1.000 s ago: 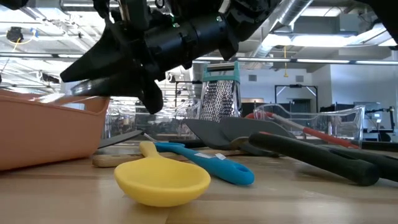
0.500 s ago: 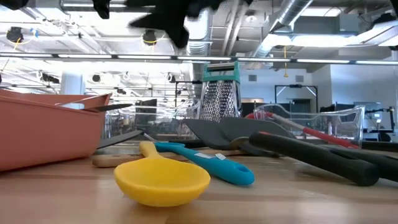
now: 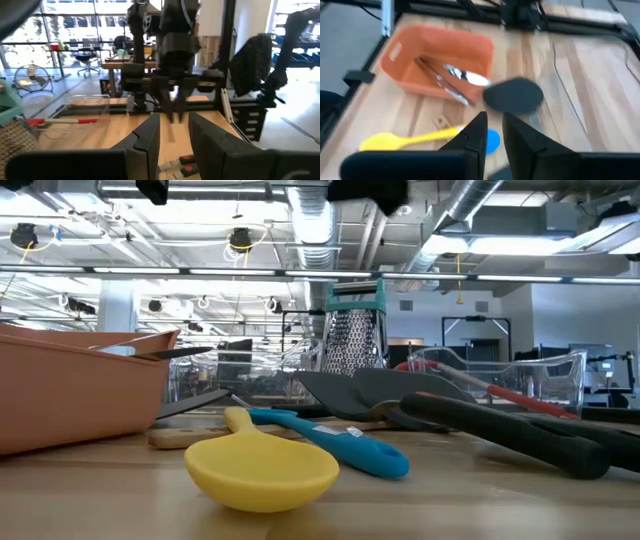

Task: Pick & Place Kitchen Items
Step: Put the right black spatula into the left transparent bin

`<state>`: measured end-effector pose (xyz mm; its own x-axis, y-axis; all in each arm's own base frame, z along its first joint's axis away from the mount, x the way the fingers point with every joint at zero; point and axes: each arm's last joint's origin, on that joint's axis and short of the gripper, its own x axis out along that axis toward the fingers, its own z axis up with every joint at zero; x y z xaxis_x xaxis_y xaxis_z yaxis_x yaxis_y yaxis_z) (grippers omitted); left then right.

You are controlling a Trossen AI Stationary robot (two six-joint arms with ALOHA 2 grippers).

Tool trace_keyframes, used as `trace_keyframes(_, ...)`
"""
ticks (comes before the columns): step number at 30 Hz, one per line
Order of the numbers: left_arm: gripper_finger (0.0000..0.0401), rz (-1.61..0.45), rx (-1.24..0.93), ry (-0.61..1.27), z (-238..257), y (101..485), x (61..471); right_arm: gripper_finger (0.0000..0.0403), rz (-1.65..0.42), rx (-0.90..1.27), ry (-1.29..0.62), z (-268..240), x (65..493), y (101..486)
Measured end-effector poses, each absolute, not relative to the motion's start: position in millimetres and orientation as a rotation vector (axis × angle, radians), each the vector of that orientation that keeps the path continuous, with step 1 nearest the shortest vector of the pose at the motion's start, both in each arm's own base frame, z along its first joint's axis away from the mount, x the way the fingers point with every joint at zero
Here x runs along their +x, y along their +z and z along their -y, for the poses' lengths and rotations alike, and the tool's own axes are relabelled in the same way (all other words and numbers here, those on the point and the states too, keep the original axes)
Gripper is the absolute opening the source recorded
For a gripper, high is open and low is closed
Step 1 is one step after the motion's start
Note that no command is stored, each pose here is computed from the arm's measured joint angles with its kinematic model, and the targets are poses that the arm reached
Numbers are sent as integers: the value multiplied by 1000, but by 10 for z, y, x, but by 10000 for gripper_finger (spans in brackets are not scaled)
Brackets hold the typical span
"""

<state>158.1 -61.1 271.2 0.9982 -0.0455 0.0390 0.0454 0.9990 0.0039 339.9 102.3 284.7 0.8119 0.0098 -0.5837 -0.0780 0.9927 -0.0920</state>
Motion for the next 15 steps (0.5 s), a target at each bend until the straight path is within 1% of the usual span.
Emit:
trace_keyframes(8,90,12,16,-76,660,2641,1562,22,-664,-103,-239,-1070,3082,2465)
trace_keyframes(15,90,-25,30,-76,656,2503,1555,4,-704,6,-291,-1121,3101,2238)
